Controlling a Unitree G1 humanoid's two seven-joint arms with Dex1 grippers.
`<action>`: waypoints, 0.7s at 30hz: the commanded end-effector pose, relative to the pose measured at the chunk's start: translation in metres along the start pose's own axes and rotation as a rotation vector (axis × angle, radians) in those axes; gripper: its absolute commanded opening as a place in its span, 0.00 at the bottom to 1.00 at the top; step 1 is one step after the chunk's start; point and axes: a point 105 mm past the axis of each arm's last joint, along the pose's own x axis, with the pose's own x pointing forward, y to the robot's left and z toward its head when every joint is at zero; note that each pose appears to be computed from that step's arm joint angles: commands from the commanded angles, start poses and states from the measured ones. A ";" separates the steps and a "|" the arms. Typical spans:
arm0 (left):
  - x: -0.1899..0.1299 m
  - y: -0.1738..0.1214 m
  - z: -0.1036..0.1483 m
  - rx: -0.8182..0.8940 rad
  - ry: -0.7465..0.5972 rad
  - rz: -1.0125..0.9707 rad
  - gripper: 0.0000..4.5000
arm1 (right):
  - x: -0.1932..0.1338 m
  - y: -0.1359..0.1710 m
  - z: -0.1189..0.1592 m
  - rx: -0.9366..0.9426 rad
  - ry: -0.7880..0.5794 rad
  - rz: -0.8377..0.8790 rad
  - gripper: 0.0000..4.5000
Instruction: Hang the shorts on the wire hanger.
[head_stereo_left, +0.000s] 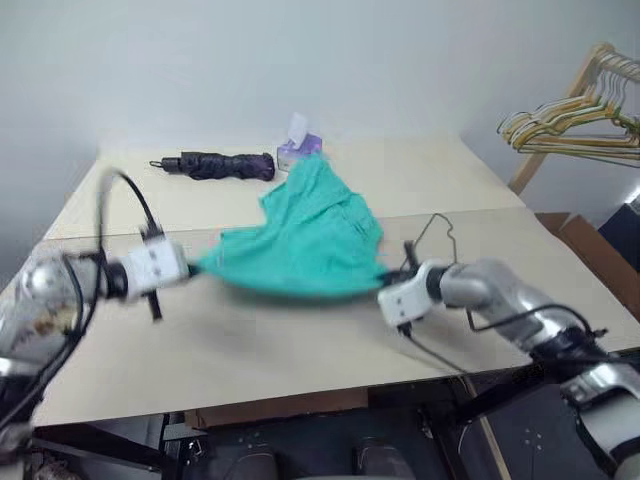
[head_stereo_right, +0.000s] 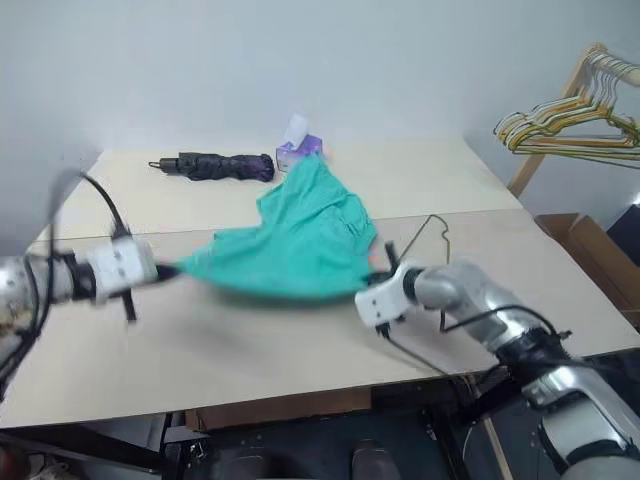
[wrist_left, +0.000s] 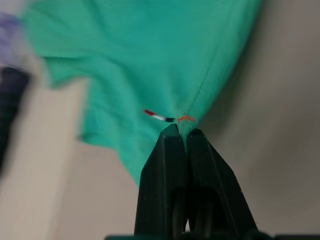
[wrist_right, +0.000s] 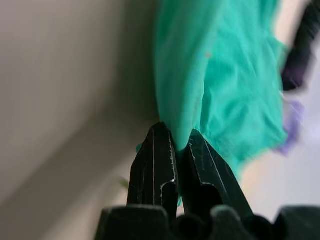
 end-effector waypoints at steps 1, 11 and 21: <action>-0.012 -0.018 0.008 0.067 0.059 -0.114 0.00 | -0.011 -0.001 0.014 -0.051 -0.055 0.055 0.00; -0.037 -0.061 -0.011 0.046 0.302 -0.380 0.00 | -0.021 0.006 0.009 -0.030 -0.026 0.118 0.00; -0.034 -0.077 -0.003 -0.030 0.272 -0.370 0.00 | -0.028 0.008 0.020 0.013 -0.055 0.150 0.21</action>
